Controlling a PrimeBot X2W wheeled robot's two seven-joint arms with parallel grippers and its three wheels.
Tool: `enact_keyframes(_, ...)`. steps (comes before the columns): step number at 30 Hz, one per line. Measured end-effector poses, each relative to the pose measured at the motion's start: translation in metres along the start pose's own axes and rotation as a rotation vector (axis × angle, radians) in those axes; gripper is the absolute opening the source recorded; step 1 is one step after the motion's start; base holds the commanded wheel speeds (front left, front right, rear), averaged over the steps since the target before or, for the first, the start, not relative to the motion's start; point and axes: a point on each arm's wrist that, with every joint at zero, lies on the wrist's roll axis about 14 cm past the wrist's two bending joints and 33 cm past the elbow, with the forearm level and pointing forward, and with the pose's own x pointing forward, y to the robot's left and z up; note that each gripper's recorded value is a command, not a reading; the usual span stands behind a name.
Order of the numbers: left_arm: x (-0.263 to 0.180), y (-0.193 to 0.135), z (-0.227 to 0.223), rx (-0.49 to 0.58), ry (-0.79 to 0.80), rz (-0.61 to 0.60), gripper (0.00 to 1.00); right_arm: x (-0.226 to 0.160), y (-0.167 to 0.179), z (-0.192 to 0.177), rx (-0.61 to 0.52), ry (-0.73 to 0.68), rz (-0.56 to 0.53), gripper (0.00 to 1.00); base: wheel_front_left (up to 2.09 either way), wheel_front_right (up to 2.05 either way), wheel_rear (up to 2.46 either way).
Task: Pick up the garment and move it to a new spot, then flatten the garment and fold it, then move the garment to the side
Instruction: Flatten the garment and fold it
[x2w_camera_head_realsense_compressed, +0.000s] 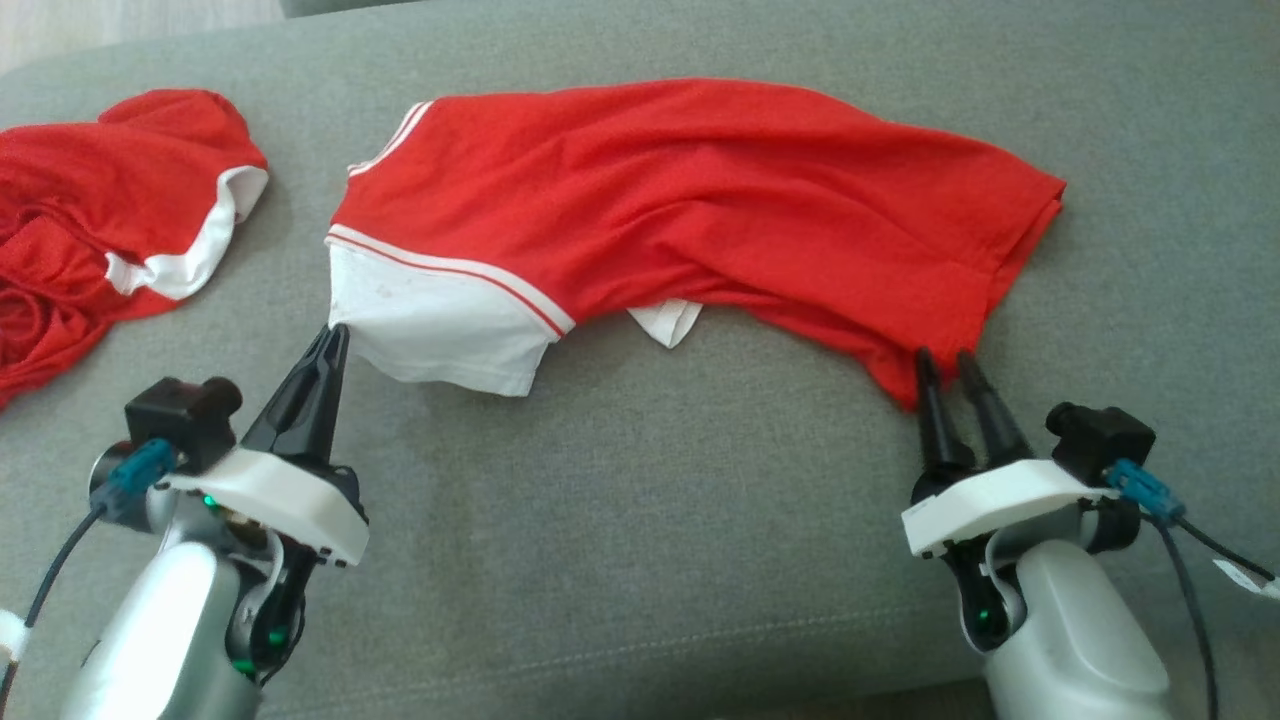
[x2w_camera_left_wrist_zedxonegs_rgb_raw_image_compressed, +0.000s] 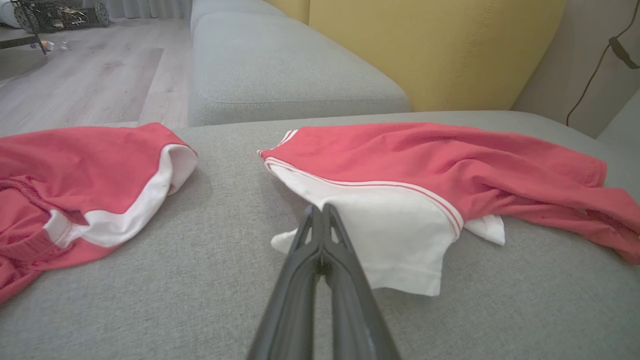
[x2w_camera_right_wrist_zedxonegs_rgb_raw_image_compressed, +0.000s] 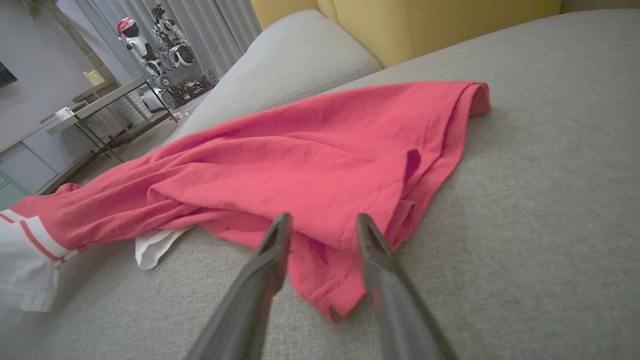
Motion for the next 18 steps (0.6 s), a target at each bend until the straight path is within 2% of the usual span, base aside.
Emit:
enact_keyframes(3, -0.002, 0.001, 0.004, 0.004, -0.015, 0.005, 0.00, -0.001, 0.005, 0.000, 0.004, 0.000, 0.014, 0.00, 0.00, 0.00, 0.00)
enact_keyframes(6, -0.005, 0.002, 0.015, -0.004, -0.056, 0.014, 0.00, 0.001, 0.006, 0.018, -0.005, -0.053, 0.017, 0.00, 0.00, 0.00, 0.00)
enact_keyframes(8, -0.006, 0.003, 0.029, -0.066, -0.108, 0.026, 0.00, 0.001, 0.004, 0.039, -0.002, -0.118, 0.009, 0.00, 0.00, 0.00, 0.00)
enact_keyframes(10, -0.009, 0.003, 0.062, -0.135, -0.213, 0.022, 0.00, 0.000, 0.001, 0.072, 0.008, -0.223, -0.002, 0.00, 0.00, 0.00, 0.00)
enact_keyframes(13, -0.009, 0.004, 0.103, -0.138, -0.296, 0.002, 0.00, -0.005, -0.007, 0.096, -0.006, -0.293, -0.026, 0.00, 0.00, 0.00, 0.00)
enact_keyframes(18, -0.010, 0.001, 0.147, -0.105, -0.360, -0.037, 0.00, -0.007, -0.005, 0.061, -0.006, -0.137, -0.024, 0.00, 0.00, 0.00, 0.00)
